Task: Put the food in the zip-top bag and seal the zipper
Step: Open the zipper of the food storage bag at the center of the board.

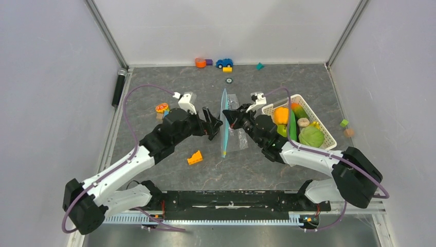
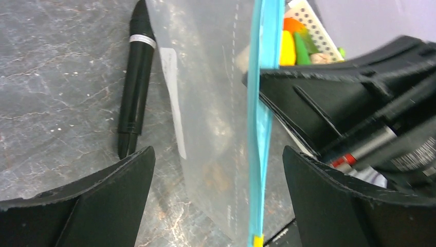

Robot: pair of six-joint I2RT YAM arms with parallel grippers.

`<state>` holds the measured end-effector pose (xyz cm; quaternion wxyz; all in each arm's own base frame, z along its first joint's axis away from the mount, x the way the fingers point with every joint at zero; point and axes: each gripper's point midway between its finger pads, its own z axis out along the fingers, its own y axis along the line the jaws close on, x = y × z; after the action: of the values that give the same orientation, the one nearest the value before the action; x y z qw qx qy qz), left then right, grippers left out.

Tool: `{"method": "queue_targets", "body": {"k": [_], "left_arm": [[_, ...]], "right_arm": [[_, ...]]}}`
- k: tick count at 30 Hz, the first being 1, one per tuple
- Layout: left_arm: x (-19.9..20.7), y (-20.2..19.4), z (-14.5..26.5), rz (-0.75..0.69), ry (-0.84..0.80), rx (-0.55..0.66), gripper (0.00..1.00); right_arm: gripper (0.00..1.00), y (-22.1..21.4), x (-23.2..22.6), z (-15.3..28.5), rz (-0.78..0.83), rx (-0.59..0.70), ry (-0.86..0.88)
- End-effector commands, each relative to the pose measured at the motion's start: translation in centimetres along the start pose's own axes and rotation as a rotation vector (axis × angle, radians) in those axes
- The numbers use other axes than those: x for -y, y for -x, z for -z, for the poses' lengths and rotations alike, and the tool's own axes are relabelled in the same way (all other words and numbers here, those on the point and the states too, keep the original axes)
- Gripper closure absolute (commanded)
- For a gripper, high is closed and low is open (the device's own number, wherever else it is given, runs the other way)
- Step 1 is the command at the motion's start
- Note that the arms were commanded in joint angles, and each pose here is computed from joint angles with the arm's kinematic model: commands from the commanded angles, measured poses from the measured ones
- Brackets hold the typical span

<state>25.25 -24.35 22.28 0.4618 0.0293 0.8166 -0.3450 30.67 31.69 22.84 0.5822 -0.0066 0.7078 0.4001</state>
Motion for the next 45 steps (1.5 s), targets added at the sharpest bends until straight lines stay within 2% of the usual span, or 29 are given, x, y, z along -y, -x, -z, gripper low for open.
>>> {"method": "queue_targets", "body": {"k": [1,4,7,10,14,16,23,25,26,27,28,33,39,42,45], "left_arm": [[-0.3,1.2,-1.5,-0.082,0.09,0.032,0.0],[-0.9,1.3,-2.1,-0.092,0.155,0.04,0.05],[-0.5,0.8,-2.6,-0.104,0.153,0.024,0.05],[-0.3,0.4,-3.0,-0.118,0.164,0.015,0.16],[-1.5,0.3,-3.0,-0.126,0.238,0.028,0.4],[-2.1,0.4,-2.9,-0.128,0.269,0.039,0.48],[-3.3,0.1,-3.5,-0.139,0.342,0.029,0.56],[-3.3,0.1,-3.6,-0.139,0.342,0.026,0.68],[-3.3,0.2,-3.6,-0.142,0.344,0.026,0.77],[-3.3,0.4,-3.4,-0.141,0.348,0.032,0.9],[-3.5,0.8,-3.1,-0.142,0.364,0.046,0.98],[-4.9,6.3,0.8,-0.214,0.534,0.201,0.98],[-3.4,14.8,7.2,-0.269,0.639,0.41,0.98],[-3.4,17.2,10.1,-0.287,0.702,0.465,0.98],[-4.6,17.0,11.3,-0.311,0.777,0.451,0.98]], "right_arm": [[1.0,1.0,-0.6,0.8,0.008,0.043,-0.002],[1.0,0.8,-1.1,1.0,0.022,0.039,0.008],[1.0,0.7,-1.4,1.2,0.037,0.043,0.0],[1.0,0.6,-1.7,1.3,0.04,0.045,0.006],[1.0,0.7,-2.2,1.7,0.048,0.047,0.023],[1.0,1.0,-2.4,1.9,0.052,0.054,0.034],[1.0,1.5,-4.5,2.8,0.085,0.036,0.142],[1.0,1.6,-5.1,3.0,0.1,0.026,0.172],[1.0,1.6,-5.1,3.0,0.119,0.019,0.173],[1.0,1.7,-5.0,3.0,0.137,0.011,0.162],[1.0,1.8,-4.7,2.8,0.164,0.0,0.141],[1.0,3.2,-3.4,1.6,0.34,-0.046,0.015],[1.0,6.3,-4.6,-0.6,0.435,-0.02,-0.039],[1.0,7.0,-6.3,-2.0,0.428,-0.01,0.003],[1.0,6.8,-6.7,-3.4,0.418,-0.01,0.0]]}}
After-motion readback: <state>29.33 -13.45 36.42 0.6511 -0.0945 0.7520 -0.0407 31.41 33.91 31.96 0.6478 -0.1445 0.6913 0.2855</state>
